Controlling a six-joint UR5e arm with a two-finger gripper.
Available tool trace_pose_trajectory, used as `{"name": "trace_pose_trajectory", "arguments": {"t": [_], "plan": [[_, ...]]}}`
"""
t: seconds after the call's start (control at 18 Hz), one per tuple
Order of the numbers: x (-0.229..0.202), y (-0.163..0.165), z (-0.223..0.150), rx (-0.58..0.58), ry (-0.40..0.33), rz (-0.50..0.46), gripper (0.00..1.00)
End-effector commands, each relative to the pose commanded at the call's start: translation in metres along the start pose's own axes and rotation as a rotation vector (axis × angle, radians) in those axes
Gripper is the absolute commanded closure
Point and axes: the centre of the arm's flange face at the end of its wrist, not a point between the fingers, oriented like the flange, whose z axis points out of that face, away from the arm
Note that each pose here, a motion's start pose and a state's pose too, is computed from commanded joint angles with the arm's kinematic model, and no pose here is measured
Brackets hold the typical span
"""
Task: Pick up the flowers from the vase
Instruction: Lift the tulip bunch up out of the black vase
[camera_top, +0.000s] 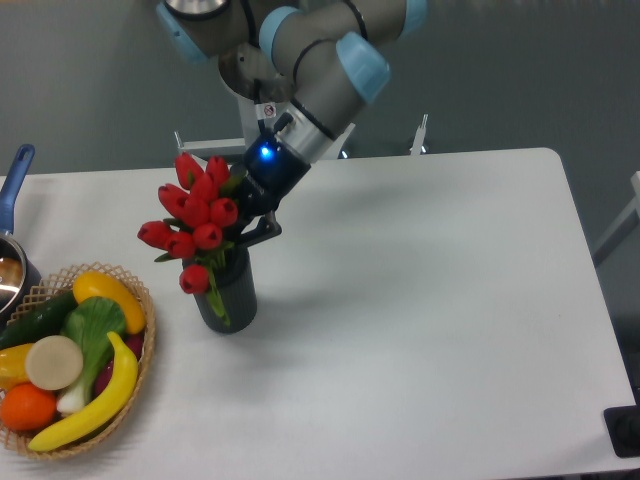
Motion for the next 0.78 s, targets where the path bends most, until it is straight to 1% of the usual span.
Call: {"name": "trace_pose_trajectory", "arguments": {"t": [0.17,0.44,0.5,0.61,0.78], "plan": [[0.003,-0.018,-0.009,0.027,-0.01,-0.044,0.76],[0.014,-0.038,-0.024,0.043,-0.032,-0.06,0.76],[0.017,-0.051,-0.032,0.053,-0.048,-0.068,0.76],[0.019,-0.061,-0.04,0.063,-0.06,-0.081,0.76],[0.027,-0.072,-0.048,0.084,-0.063,-0.106,0.76]]}}
